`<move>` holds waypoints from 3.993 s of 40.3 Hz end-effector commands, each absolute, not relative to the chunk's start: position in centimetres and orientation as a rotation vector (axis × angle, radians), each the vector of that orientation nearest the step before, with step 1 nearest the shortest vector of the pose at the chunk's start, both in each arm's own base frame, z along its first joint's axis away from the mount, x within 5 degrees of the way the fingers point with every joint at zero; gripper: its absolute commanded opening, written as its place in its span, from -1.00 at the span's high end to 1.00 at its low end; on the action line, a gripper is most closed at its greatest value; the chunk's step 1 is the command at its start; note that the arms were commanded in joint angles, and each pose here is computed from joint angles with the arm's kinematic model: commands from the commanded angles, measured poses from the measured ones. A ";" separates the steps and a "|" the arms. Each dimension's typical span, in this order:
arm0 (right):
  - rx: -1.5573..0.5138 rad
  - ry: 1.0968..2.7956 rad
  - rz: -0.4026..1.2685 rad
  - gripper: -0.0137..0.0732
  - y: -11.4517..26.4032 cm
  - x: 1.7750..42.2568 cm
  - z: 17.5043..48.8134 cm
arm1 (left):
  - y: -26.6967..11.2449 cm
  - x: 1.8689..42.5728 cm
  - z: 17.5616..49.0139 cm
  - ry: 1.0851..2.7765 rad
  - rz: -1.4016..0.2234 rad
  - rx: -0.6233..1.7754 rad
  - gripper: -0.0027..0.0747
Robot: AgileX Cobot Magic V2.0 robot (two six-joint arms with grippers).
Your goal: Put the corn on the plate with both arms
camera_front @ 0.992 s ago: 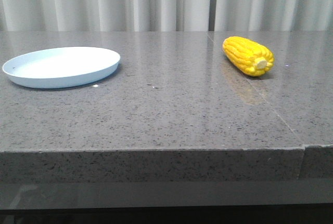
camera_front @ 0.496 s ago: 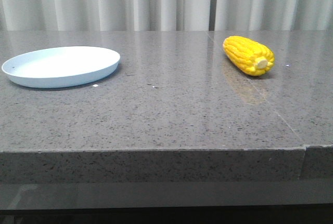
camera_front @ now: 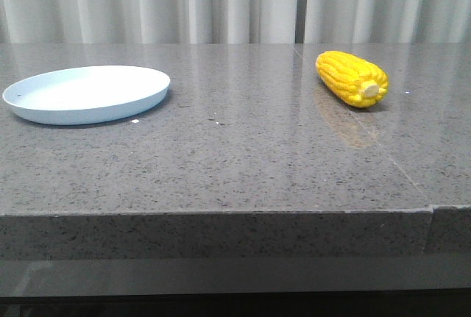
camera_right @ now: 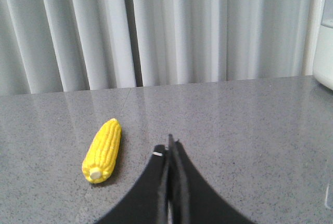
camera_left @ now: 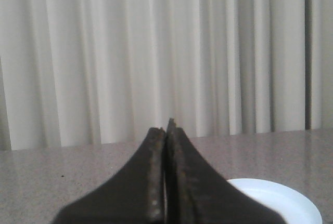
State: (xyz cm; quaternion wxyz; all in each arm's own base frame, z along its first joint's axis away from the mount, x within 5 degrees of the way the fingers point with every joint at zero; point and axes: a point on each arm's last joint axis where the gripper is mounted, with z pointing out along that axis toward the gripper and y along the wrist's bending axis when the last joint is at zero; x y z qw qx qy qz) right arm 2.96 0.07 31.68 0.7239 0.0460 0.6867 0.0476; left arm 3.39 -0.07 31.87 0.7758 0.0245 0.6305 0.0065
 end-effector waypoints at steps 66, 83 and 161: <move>0.108 1.607 0.089 -0.63 -0.1 7.8 36.2 | -1.0 17.7 36.0 2.011 -0.077 0.028 -0.58; 0.108 1.607 0.089 -0.63 -0.1 7.8 36.2 | -3.8 30.2 32.8 2.463 -0.094 0.183 -0.58; 0.108 1.607 0.089 -0.63 -0.1 7.8 36.2 | -15.4 39.8 30.8 2.501 -0.711 0.223 0.98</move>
